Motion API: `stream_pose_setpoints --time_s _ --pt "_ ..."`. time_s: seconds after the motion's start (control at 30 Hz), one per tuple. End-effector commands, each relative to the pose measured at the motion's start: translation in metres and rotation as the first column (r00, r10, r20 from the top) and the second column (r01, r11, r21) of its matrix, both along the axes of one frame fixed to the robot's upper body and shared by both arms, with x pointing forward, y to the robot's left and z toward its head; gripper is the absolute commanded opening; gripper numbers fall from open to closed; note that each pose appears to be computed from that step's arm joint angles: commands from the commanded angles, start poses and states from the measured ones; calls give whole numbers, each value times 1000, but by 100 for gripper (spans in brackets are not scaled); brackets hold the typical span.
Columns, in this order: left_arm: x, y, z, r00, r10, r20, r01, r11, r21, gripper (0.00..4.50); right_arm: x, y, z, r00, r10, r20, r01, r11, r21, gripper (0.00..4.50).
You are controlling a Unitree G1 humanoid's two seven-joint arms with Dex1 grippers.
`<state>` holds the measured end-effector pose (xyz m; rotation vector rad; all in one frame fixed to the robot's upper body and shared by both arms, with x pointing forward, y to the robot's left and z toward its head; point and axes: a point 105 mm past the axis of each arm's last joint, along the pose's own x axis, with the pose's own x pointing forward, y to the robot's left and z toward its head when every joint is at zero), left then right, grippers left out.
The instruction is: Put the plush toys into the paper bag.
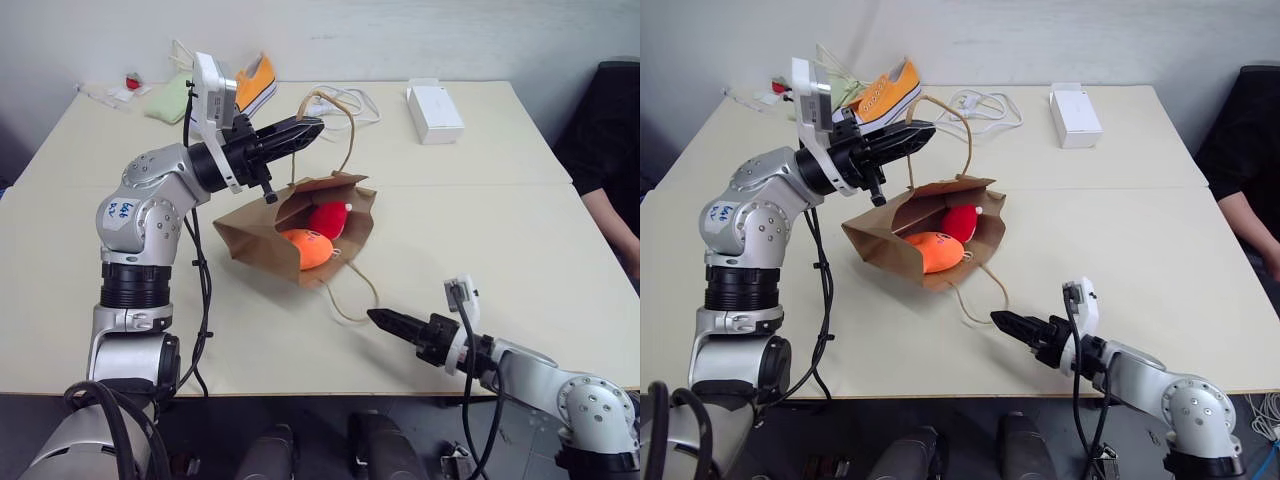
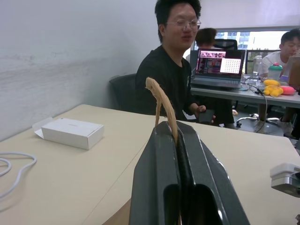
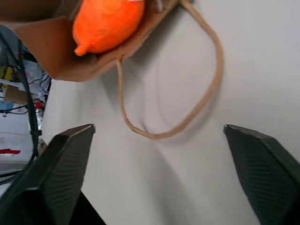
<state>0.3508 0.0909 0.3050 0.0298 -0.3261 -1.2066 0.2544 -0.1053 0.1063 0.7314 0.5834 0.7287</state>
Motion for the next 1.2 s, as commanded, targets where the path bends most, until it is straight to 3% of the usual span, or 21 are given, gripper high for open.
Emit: stream_pose_setpoints --time_s 0.03,0.17,0.27,0.5,0.63,0.73,0.93,1.07,1.2 --pt "-8 0 14 998 -8 67 7 1000 17 0 8 20 -20 997 14 -73 -13 1000 14 447" --pt "-6 2 15 998 -3 65 2 1000 15 0 19 29 -8 999 16 -44 -13 998 65 447" --pt "-6 0 16 998 -3 67 2 1000 12 0 21 33 1 1000 27 -1 -27 997 71 385" --pt "-6 0 12 998 -5 62 4 1000 9 0 14 28 33 990 40 137 -52 995 87 143" --pt "-4 0 16 998 4 61 -2 1000 -22 0 7 18 65 953 69 296 -87 995 48 2" --pt "-4 -2 21 999 -1 54 4 998 -55 0 5 -1 105 900 53 432 -78 996 42 2" --pt "1 -13 18 997 19 68 -16 999 -51 0 21 -49 166 814 8 580 93 985 -144 2" --pt "1 -30 5 998 -2 67 4 999 -33 0 23 -53 176 791 81 606 108 957 -268 2" --pt "6 -44 -8 999 0 49 1 1000 -31 0 32 -50 173 782 90 617 126 946 -298 2"
